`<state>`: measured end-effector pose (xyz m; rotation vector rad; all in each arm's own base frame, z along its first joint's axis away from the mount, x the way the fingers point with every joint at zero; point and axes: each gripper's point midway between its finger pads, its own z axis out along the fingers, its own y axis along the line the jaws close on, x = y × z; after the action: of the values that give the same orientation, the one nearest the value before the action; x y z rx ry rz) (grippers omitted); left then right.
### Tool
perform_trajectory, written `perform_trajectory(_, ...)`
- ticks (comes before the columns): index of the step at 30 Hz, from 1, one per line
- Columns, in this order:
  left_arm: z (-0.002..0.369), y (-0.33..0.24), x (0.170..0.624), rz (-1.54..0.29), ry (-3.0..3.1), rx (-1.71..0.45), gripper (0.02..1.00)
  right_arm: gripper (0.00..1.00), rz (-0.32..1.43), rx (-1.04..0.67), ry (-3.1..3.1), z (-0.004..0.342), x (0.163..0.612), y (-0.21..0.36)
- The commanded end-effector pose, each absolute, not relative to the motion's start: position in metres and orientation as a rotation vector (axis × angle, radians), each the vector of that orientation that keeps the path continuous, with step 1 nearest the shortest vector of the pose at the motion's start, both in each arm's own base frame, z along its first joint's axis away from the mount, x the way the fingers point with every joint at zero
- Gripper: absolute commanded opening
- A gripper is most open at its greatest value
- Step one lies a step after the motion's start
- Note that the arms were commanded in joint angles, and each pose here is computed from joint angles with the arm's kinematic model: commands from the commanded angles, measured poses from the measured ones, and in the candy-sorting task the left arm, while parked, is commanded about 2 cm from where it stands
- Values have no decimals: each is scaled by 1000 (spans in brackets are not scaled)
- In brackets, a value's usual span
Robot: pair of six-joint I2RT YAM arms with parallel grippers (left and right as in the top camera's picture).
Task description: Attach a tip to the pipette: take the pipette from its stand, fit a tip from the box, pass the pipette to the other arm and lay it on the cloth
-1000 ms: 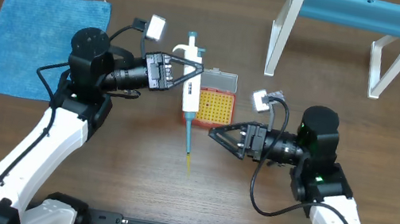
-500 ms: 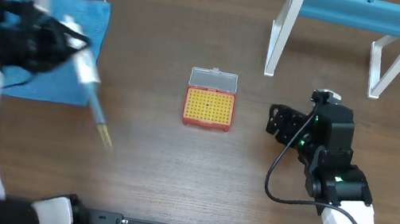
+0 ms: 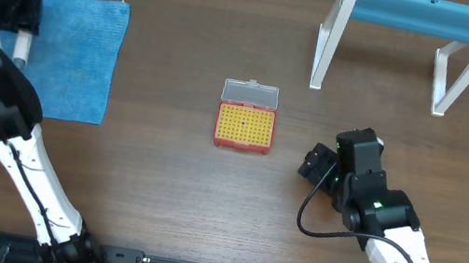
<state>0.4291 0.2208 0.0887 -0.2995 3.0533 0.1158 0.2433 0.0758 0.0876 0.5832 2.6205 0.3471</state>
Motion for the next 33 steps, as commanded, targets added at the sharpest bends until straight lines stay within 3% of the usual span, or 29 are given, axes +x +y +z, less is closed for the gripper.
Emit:
perform_trajectory(1,90,224,456,193,2979,-218,25,886,397,532,2604,91,247,103)
perform_trajectory(5,78,222,460,169,2988,-214,25,886,362,522,2613,87,245,106)
perform_trajectory(11,31,215,455,87,3075,-248,25,886,388,528,2556,93,257,110)
perform_trajectory(32,1,211,446,41,3149,-258,27,888,404,540,2561,93,256,111)
perform_trajectory(33,7,211,446,44,3144,-258,369,890,404,540,2561,93,256,111)
